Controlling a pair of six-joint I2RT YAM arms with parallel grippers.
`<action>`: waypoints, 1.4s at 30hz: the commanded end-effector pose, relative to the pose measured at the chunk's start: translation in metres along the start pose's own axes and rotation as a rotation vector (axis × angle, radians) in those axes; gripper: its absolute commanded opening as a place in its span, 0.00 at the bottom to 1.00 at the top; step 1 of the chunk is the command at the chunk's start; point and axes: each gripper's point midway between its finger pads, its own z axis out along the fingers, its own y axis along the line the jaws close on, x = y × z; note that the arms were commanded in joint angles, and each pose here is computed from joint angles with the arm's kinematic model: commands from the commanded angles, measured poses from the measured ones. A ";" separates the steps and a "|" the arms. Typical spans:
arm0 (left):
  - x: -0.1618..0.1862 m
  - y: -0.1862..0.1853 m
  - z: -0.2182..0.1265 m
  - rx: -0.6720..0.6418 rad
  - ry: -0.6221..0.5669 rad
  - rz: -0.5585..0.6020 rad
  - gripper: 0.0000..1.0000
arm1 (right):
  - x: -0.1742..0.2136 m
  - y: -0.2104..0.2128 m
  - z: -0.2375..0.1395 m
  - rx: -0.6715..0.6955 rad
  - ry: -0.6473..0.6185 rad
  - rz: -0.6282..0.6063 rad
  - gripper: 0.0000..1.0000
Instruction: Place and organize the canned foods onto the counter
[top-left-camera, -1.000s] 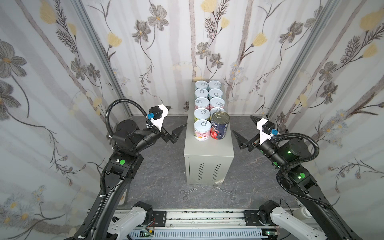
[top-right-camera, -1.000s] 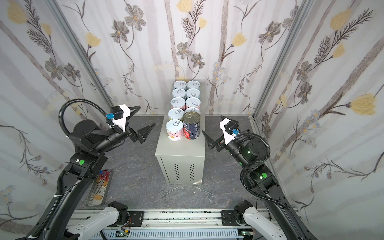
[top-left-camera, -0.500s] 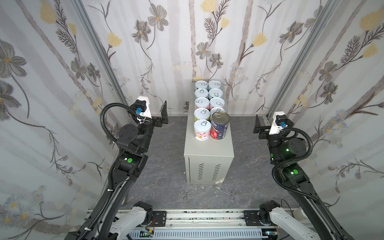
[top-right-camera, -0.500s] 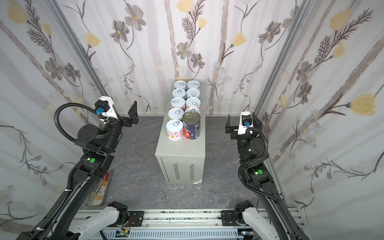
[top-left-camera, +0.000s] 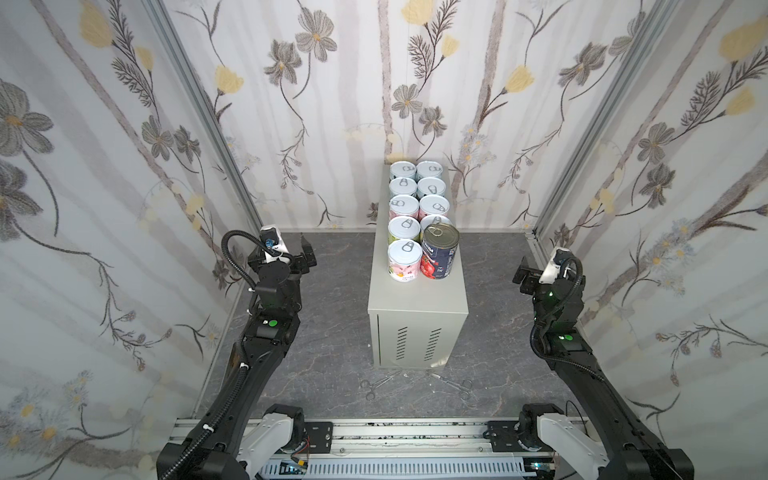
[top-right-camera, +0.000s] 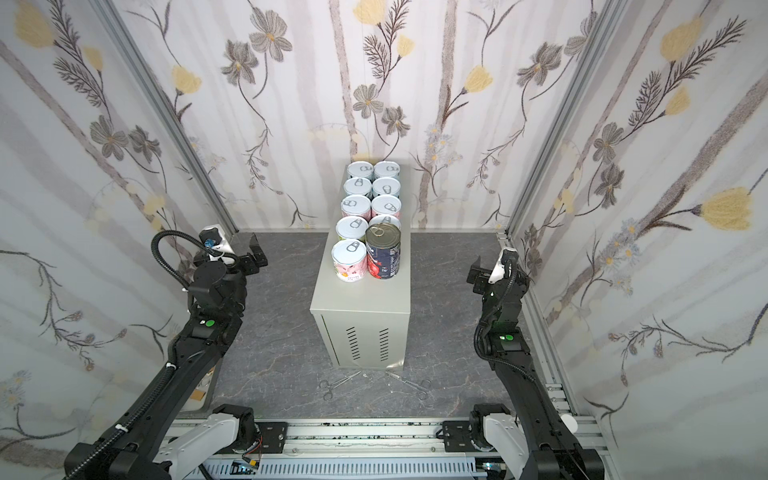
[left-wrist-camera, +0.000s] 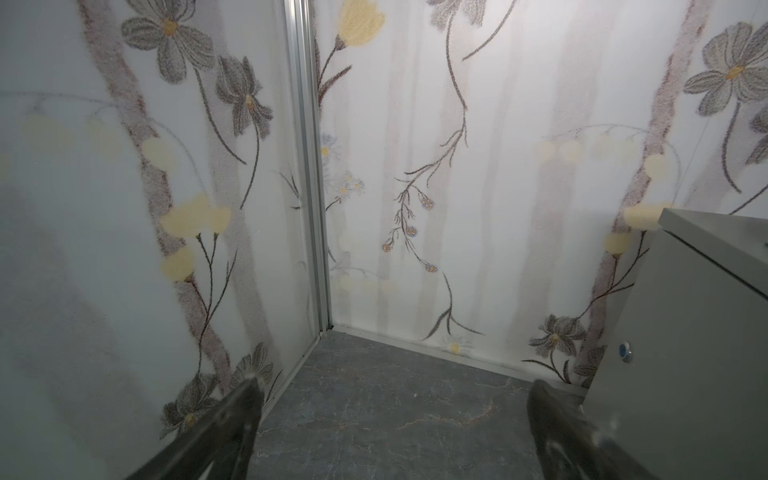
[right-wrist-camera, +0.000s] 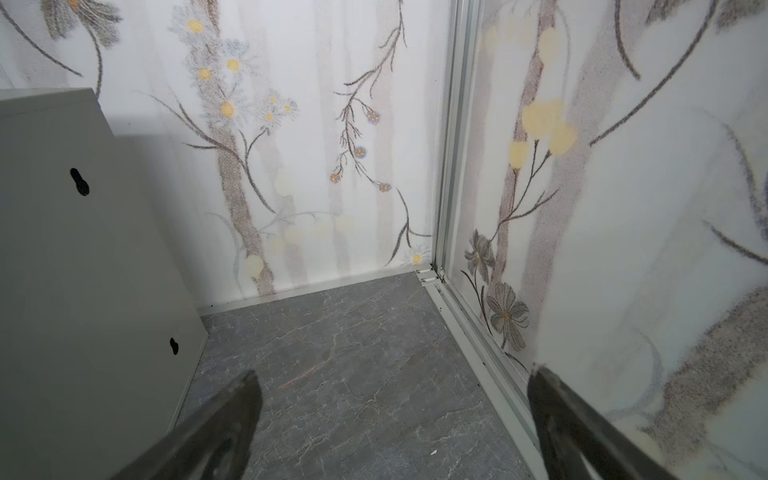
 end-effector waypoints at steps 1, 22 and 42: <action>-0.009 0.000 -0.004 0.027 -0.083 -0.080 1.00 | -0.002 0.001 0.002 -0.012 -0.037 0.033 1.00; 0.130 0.016 -0.022 0.075 0.004 -0.070 1.00 | 0.024 0.004 0.009 -0.048 -0.003 0.027 1.00; 0.188 0.020 -0.007 0.111 0.071 -0.059 1.00 | 0.036 0.010 0.014 -0.100 0.005 0.045 1.00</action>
